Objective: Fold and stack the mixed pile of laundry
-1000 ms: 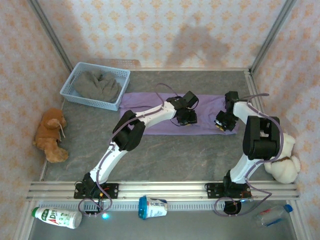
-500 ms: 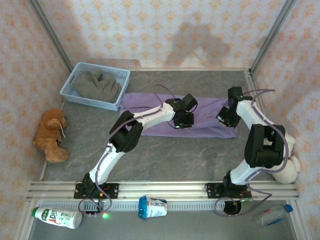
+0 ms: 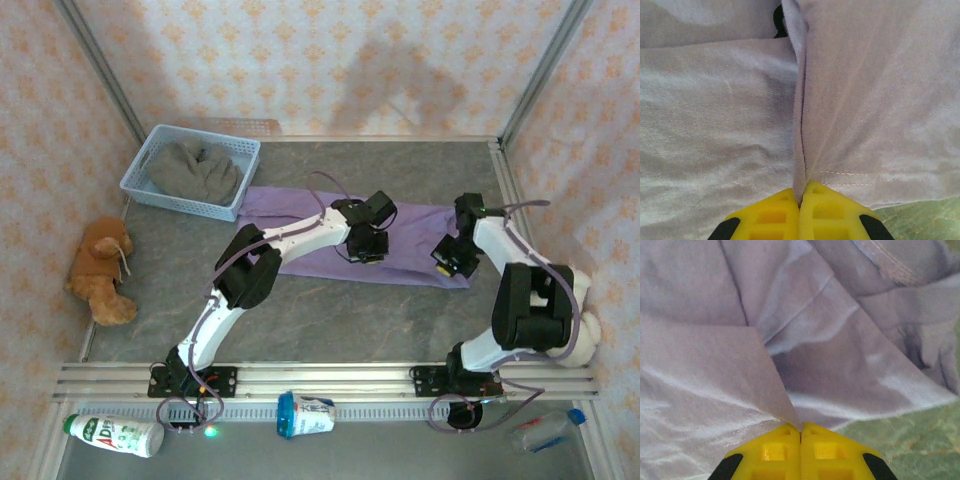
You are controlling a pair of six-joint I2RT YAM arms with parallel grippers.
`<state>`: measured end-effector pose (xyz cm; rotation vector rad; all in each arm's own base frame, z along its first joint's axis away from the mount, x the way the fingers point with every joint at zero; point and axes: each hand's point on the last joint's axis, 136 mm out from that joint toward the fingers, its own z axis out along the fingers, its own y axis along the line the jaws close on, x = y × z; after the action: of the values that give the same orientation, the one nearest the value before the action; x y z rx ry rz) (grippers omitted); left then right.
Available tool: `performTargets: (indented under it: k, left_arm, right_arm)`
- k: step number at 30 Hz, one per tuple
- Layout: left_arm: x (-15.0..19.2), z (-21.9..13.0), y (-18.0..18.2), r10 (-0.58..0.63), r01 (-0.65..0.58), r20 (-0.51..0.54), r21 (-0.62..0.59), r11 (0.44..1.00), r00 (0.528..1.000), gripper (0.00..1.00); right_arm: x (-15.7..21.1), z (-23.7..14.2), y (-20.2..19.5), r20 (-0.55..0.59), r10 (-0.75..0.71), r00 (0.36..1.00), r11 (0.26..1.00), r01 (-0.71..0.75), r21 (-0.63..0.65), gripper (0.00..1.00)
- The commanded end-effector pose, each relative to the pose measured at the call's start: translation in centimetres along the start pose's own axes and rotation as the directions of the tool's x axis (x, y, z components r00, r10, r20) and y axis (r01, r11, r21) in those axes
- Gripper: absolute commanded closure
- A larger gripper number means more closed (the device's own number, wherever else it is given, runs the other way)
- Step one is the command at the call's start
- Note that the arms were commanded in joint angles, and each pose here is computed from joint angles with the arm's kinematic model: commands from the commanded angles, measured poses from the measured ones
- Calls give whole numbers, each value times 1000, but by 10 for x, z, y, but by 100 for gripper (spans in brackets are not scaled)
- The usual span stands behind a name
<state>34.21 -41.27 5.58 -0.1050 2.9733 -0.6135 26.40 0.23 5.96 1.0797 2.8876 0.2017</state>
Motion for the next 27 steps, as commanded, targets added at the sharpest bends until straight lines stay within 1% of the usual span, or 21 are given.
performTargets:
  k: [1,4,7,8,9,10,11,13,14,15,18,21,25,27]
  left_arm:
    - [0,-24,-6,38,-38,7,-14,999,999,100]
    - [5,-24,-2,53,-54,-16,-20,998,998,100]
    - [13,-17,10,70,-72,-52,-46,996,996,100]
    - [15,-14,17,70,-74,-68,-63,995,995,100]
    - [18,-10,24,69,-77,-89,-85,993,994,100]
    - [21,-6,31,62,-73,-107,-105,992,992,97]
    - [20,-4,35,52,-65,-117,-112,992,992,87]
    - [17,-9,35,45,-56,-103,-109,992,994,55]
    - [14,-15,32,49,-58,-88,-101,993,995,49]
    - [10,-22,28,57,-63,-66,-91,994,996,47]
    - [-8,-44,24,58,-58,-2,-79,995,998,45]
    - [-33,-55,34,42,-37,61,-81,996,997,45]
    - [-72,-52,58,27,-15,123,-103,995,992,47]
    - [-89,-48,79,23,-2,134,-150,989,991,48]
  right_arm:
    - [20,-8,-15,-30,53,998,998,-52,20,99]
    - [36,-2,-19,-64,90,994,996,-91,-2,99]
    - [51,9,-28,-94,118,989,993,-117,17,97]
    - [56,14,-31,-110,124,986,992,-122,25,95]
    - [59,18,-33,-122,130,984,991,-127,33,88]
    - [58,20,-35,-120,129,984,991,-124,45,79]
    - [55,19,-36,-106,122,987,992,-116,56,73]
    - [38,8,-36,-40,105,994,992,-101,81,58]
    - [30,1,-34,-9,95,995,992,-94,83,55]
    - [21,-8,-30,25,84,996,993,-86,80,54]
    - [-5,-31,-15,106,70,992,996,-76,54,54]
    - [-25,-37,10,131,83,988,996,-81,-23,54]
    - [-39,-23,51,87,119,989,983,-105,-147,58]
    - [-38,-10,61,63,121,991,983,-111,-147,60]
